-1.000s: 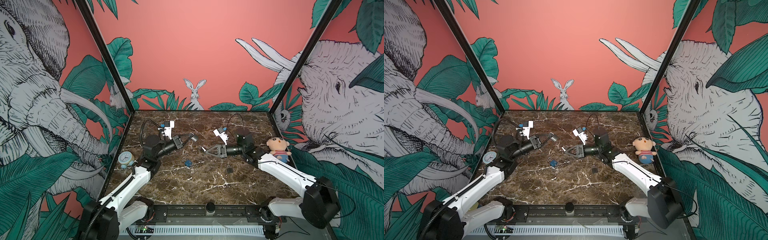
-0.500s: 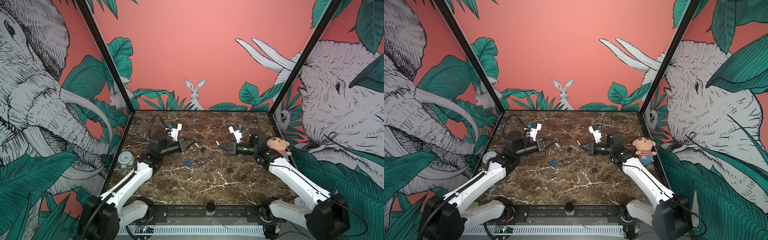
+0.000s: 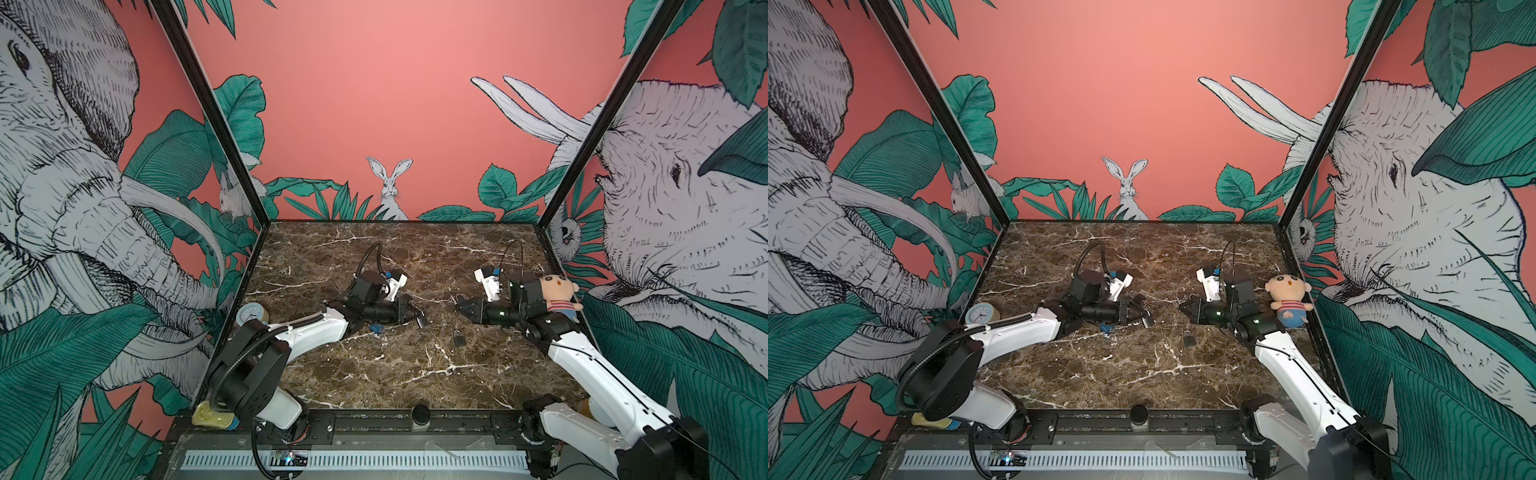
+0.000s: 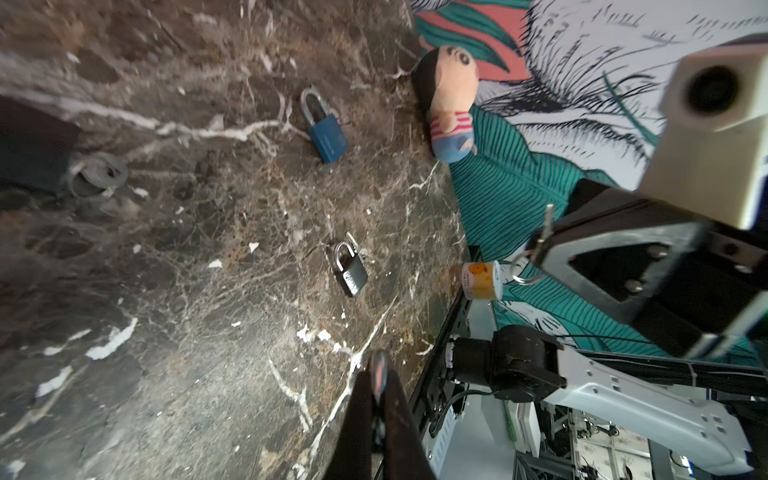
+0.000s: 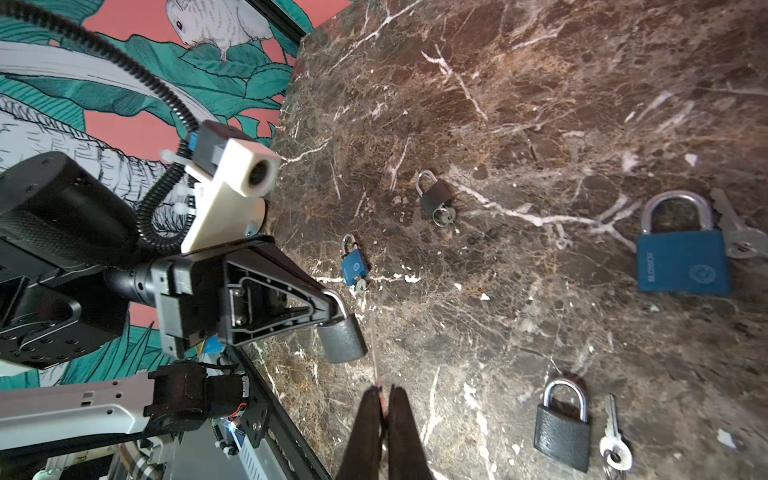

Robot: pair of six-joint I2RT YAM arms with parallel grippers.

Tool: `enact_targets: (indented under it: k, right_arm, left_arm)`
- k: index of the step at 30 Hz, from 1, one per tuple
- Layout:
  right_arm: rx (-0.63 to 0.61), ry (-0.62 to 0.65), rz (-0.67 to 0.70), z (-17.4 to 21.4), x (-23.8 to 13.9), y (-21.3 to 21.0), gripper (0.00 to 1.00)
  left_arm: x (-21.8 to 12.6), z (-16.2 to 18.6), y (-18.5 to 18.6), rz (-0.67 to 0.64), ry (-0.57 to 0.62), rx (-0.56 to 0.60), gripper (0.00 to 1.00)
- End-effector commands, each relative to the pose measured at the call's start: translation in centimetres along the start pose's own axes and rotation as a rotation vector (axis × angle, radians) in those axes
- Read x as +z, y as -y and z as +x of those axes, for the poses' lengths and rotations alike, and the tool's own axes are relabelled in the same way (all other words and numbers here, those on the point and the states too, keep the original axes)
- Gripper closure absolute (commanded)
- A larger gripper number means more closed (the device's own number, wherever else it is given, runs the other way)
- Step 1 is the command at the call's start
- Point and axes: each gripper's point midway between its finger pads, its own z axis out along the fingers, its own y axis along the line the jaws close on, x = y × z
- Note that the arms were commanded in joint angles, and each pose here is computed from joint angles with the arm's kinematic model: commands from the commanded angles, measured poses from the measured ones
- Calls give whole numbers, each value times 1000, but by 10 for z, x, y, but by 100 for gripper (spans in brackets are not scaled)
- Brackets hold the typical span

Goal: Lock with the key

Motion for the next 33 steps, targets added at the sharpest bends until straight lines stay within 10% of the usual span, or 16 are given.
enact_targets:
  k: [1,33]
  right_arm:
    - [-15,-2,36,8,-4,7,100]
    - [-7,-46,-11,1,11,8,100]
  left_arm:
    - [19,-4,17,40,6,33,100]
    - [78,31,-36,-127,-169,-110,100]
